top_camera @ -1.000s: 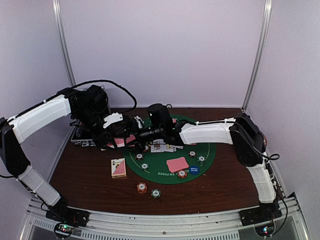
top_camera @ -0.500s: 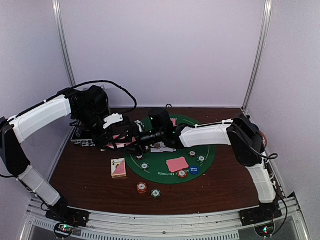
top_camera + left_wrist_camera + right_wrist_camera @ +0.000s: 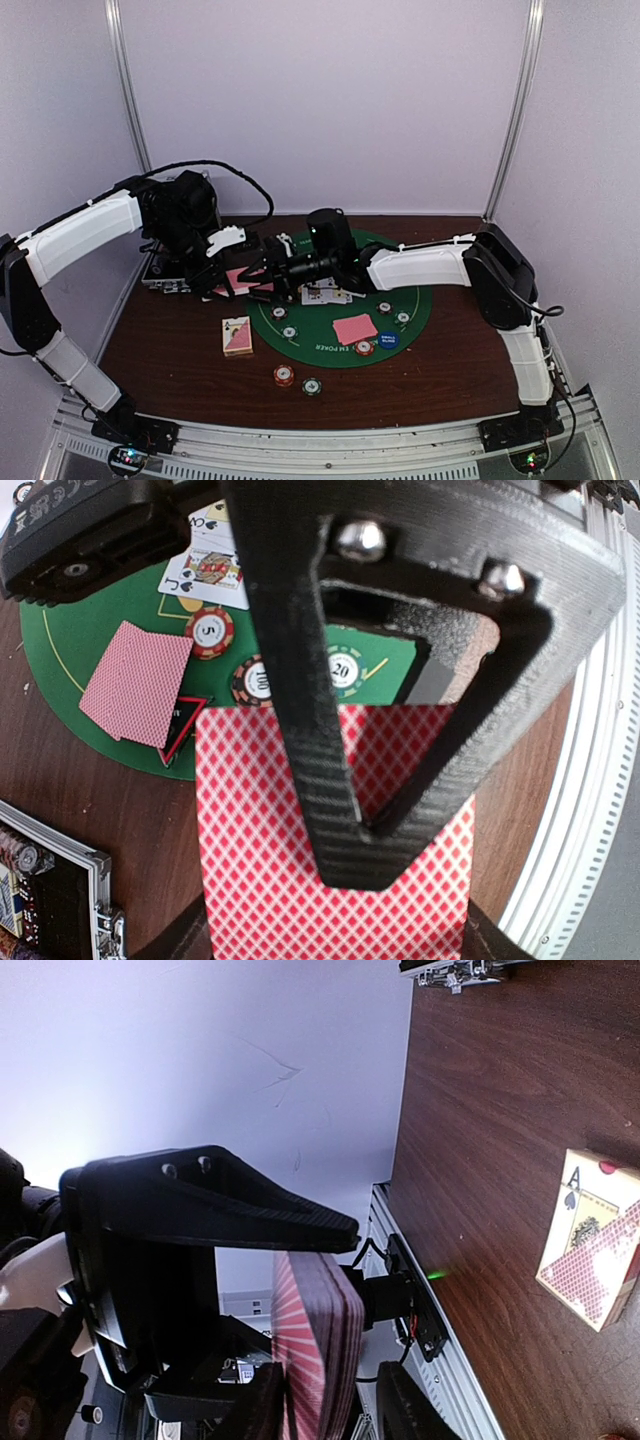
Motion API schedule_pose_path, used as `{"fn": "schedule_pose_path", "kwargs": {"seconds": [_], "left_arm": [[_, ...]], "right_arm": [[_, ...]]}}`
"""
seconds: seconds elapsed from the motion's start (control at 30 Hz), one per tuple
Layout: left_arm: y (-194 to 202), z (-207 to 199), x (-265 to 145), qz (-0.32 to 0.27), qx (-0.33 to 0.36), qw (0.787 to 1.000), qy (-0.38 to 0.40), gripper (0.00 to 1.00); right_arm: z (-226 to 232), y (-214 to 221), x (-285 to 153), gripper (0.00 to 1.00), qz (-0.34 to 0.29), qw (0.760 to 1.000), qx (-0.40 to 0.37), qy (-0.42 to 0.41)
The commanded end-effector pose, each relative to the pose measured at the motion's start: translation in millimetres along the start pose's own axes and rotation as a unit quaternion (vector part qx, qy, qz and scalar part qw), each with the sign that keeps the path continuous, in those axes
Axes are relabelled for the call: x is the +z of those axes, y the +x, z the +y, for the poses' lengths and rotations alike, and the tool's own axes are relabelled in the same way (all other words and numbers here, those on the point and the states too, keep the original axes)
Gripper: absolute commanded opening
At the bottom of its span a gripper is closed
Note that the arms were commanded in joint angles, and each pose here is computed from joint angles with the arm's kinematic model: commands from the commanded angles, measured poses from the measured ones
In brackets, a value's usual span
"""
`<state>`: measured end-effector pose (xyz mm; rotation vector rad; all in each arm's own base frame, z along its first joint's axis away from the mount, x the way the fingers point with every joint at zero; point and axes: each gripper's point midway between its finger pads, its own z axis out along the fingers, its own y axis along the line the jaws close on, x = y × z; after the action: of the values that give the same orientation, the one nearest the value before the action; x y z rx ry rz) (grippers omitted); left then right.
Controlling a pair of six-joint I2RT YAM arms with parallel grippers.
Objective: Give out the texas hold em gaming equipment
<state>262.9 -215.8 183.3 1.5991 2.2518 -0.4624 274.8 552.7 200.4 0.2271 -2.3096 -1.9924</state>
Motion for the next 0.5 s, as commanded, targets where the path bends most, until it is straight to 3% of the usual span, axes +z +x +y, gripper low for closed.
{"fn": "schedule_pose_path", "kwargs": {"seconds": [0.0,0.47], "left_arm": [[-6.8,4.1,-5.2,-0.017,0.009,1.000,-0.010,0.00],[-5.0,4.0,-5.2,-0.015,0.011,1.000,-0.012,0.00]], "right_arm": [[35.2,1.5,-11.4,0.33,0.000,0.999,-0.015,-0.035],[35.9,2.3,-19.5,0.20,0.004,0.999,-0.011,-0.033]]}}
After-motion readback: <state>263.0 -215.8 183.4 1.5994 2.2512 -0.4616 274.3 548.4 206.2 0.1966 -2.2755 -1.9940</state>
